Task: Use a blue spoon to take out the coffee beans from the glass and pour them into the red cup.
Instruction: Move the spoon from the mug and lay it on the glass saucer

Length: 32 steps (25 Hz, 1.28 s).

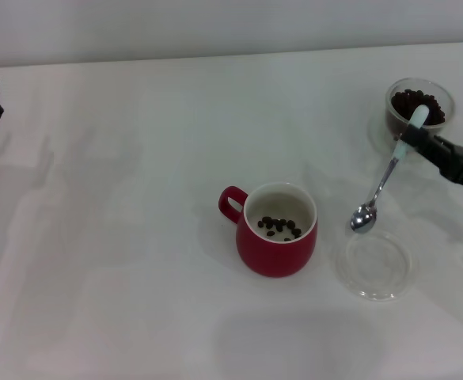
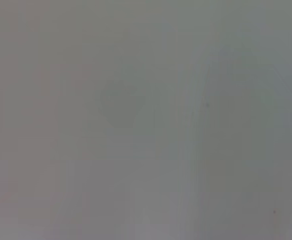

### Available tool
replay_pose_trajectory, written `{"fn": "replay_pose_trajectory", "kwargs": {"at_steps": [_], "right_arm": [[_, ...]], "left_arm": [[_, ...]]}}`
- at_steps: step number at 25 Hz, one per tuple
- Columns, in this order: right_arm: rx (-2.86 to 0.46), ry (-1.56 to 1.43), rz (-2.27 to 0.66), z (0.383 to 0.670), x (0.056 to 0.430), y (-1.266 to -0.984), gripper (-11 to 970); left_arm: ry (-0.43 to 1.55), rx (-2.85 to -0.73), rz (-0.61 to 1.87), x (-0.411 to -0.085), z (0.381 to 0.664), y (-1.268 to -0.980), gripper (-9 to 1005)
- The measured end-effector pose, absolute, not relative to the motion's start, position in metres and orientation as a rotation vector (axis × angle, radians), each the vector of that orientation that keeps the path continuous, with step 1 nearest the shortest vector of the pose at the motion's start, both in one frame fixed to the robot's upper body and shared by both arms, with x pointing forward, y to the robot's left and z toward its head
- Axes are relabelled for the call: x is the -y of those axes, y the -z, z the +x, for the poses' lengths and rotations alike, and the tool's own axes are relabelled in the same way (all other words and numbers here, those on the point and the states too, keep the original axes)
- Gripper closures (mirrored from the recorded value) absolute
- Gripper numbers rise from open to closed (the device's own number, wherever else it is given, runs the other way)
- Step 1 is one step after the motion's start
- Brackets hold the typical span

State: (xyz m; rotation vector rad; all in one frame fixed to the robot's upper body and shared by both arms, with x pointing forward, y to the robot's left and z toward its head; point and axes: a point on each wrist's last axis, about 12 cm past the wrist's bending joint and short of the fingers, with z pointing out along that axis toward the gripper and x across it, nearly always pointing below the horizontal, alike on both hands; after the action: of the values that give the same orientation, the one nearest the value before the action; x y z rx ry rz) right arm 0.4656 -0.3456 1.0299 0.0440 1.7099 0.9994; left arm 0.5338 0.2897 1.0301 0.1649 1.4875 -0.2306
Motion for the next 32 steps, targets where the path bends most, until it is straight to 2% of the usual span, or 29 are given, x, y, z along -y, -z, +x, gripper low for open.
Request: {"fn": "replay_pose_trajectory", "kwargs": {"at_steps": [12,32], "right_arm": [[-1.756,-0.942,0.046,0.453,0.355,-1.022,821],[-1.779,-0.964,-0.017,0.428,0.352,-1.015,822]], "left_arm": [[0.221,-1.515,0.176,-0.284,0.551,-1.034,356],[0.202,-1.516,0.154,-0.287,0.558,-1.037,356]]}}
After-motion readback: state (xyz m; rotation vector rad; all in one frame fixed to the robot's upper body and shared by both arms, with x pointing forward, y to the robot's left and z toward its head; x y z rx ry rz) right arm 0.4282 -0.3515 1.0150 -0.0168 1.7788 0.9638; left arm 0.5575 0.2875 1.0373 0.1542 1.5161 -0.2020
